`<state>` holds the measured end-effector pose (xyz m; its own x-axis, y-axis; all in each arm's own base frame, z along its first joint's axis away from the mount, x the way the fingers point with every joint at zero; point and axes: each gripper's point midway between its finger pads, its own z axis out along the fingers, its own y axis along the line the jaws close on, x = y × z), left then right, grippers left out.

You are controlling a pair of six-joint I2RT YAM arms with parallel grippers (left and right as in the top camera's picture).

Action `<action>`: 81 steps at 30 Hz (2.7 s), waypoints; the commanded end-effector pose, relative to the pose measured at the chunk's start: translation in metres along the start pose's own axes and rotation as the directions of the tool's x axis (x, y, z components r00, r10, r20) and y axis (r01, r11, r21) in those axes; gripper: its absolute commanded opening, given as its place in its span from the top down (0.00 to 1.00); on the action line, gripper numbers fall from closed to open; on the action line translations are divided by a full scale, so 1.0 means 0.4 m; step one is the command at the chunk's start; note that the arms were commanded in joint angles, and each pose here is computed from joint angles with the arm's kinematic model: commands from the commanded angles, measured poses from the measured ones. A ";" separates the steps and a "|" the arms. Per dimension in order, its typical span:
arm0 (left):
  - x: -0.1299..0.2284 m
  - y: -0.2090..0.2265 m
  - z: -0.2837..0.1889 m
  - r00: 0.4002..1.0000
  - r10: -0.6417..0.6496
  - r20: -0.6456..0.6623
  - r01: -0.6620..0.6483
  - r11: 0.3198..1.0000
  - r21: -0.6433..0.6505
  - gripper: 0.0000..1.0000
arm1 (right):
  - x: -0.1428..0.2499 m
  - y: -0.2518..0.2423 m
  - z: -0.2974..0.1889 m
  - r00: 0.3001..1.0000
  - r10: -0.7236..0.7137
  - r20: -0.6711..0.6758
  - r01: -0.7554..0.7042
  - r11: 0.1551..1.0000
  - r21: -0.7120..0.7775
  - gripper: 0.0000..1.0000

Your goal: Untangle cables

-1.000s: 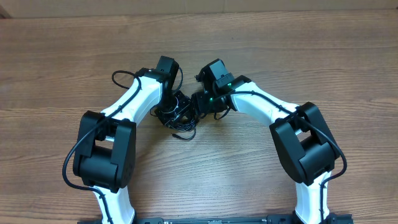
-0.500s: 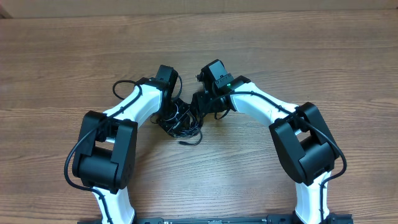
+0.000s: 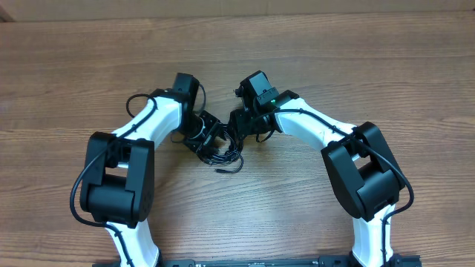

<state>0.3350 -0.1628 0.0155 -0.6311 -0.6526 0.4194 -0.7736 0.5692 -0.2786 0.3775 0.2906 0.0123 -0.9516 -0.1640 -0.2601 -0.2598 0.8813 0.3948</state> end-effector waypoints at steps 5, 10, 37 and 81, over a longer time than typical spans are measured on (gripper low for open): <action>0.022 -0.026 -0.013 0.986 -0.146 -0.082 0.150 0.988 0.033 0.73 | -0.001 -0.014 0.005 1.000 0.006 0.006 -0.007 1.000 0.022 0.48; 0.055 -0.042 -0.018 0.968 -0.192 -0.163 0.202 0.978 0.049 0.75 | 0.000 -0.014 0.005 1.000 0.007 0.004 -0.007 1.000 0.022 0.48; 0.068 0.037 -0.075 0.989 -0.142 0.039 0.145 0.986 -0.086 0.82 | -0.015 -0.123 -0.013 0.974 0.211 0.084 -0.225 0.953 0.205 0.71; 0.060 0.056 -0.048 0.977 -0.166 0.133 0.184 0.973 -0.138 0.68 | 0.010 0.044 -0.064 0.998 0.037 -0.049 -0.030 0.990 0.135 0.54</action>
<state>0.3046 -0.1548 0.0352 -0.5014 -0.7909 0.3509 -0.8578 0.5075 -0.0816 0.3648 0.2931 0.0417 -0.9764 -0.1182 -0.1809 -0.1698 0.9375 0.3038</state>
